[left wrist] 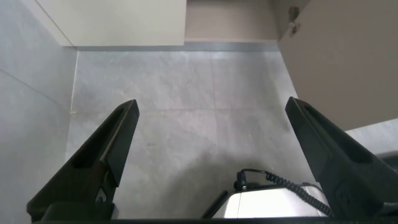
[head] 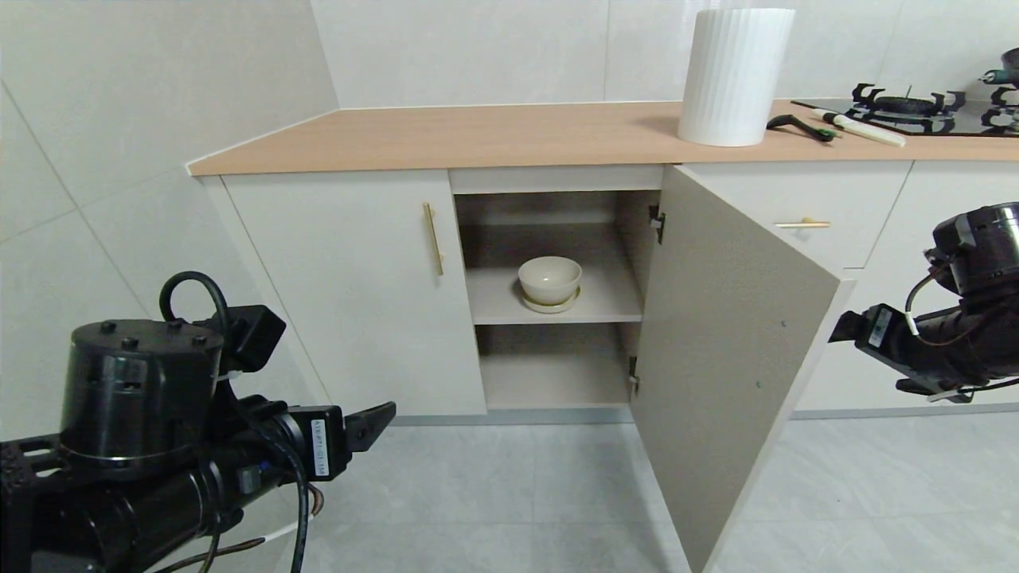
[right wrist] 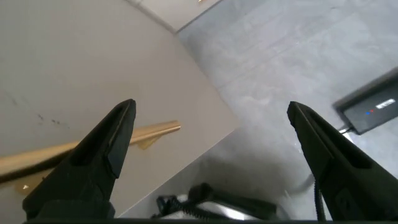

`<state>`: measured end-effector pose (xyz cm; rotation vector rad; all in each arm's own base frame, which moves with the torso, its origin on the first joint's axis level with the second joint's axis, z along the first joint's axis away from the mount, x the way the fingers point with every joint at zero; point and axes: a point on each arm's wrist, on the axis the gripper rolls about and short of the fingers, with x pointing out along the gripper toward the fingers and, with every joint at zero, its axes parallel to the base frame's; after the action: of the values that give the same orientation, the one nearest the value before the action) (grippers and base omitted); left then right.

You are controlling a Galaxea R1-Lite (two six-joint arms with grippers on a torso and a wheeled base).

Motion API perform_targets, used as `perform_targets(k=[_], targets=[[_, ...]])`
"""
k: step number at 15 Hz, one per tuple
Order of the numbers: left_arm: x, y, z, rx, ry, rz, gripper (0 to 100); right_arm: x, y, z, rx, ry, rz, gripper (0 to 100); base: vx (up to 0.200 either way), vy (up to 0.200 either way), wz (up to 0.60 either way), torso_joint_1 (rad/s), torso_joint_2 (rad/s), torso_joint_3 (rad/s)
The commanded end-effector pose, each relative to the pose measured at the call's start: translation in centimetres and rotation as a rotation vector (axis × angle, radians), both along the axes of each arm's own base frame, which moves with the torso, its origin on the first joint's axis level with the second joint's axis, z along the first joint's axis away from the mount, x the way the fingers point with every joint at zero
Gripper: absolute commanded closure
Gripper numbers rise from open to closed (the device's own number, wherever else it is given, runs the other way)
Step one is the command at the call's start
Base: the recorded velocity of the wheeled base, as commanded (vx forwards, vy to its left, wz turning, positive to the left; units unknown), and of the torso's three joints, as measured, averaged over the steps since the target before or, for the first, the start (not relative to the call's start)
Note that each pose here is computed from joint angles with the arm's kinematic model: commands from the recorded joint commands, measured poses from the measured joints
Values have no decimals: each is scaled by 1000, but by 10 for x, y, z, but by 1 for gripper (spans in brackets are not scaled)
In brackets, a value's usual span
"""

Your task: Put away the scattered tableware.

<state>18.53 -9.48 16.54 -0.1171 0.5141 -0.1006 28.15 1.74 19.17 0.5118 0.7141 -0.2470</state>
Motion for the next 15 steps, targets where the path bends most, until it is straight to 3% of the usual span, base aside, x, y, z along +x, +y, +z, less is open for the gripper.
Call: perform_targets(k=[1,5,9,15], targets=[[0,0,0,0,0,1,0,-4,16,3,2,-10,59,0,0,0,0,0,0,0],[1,0,1,-4,-4,4,0,-3,57,7,4,-29,212,0,0,0,0,0,0,0],[3,-1,-1,1,4,4,0,24,111,-3,-4,-9,396,0,0,0,0,0,0,0],[5,-2,-5,12,22,4,0,69,155,-21,-18,-11,475,0,0,0,0,0,0,0]])
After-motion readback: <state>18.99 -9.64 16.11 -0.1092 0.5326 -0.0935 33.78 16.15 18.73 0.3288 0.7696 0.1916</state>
